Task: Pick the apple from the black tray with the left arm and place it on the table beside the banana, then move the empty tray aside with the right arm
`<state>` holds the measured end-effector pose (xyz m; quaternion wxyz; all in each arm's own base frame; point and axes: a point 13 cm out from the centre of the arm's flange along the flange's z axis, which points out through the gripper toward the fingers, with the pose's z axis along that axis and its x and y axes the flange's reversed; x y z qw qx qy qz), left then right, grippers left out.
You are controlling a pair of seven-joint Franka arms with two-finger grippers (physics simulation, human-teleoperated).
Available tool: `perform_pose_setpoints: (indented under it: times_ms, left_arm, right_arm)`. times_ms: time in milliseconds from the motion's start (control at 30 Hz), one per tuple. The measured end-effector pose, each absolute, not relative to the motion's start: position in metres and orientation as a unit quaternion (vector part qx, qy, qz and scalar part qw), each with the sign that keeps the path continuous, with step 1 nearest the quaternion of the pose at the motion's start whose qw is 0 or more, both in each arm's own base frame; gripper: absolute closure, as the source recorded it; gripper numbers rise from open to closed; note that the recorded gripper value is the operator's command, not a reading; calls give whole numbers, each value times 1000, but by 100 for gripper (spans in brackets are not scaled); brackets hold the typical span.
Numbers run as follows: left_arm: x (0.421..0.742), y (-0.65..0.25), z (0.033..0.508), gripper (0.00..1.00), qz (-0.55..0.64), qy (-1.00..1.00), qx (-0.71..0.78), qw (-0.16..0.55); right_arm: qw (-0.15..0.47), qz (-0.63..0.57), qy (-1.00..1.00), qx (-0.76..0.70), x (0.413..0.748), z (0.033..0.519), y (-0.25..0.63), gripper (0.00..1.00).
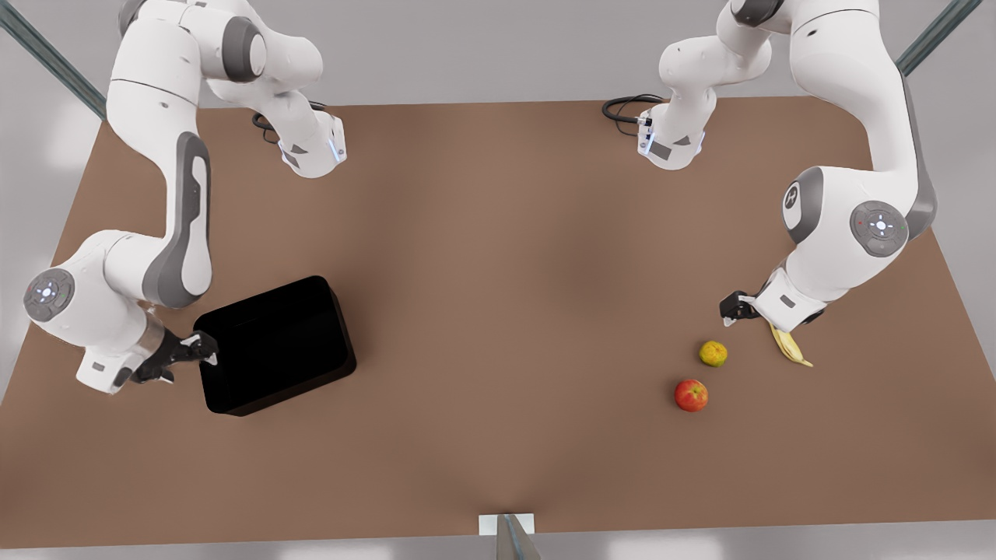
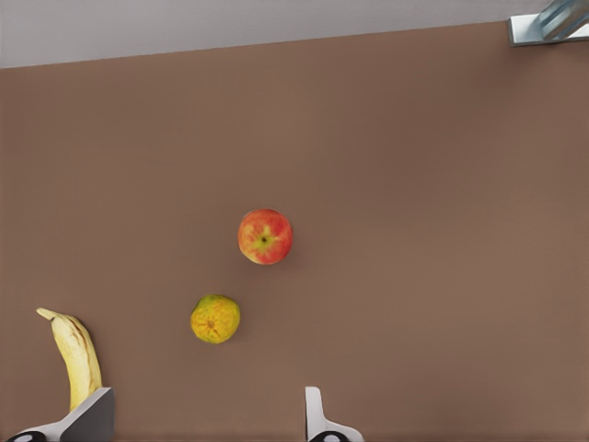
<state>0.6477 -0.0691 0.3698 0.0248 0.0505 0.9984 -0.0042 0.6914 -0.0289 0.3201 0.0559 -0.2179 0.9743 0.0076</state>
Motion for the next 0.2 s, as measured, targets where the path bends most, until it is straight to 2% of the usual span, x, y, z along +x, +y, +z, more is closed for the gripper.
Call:
perform_pose_setpoints:
  times_ms: [67, 100, 200]
  left_arm:
    - [648, -69, 370, 0, -4, 998, 51, 25]
    - [648, -69, 370, 0, -4, 998, 51, 25]
    - [648, -69, 370, 0, -4, 998, 51, 25]
  right_arm:
    - [78, 10, 960, -269, 697, 375, 50, 0]
    - [76, 10, 957, -281, 694, 387, 76, 0]
    - [52, 1, 962, -268, 685, 388, 103, 0]
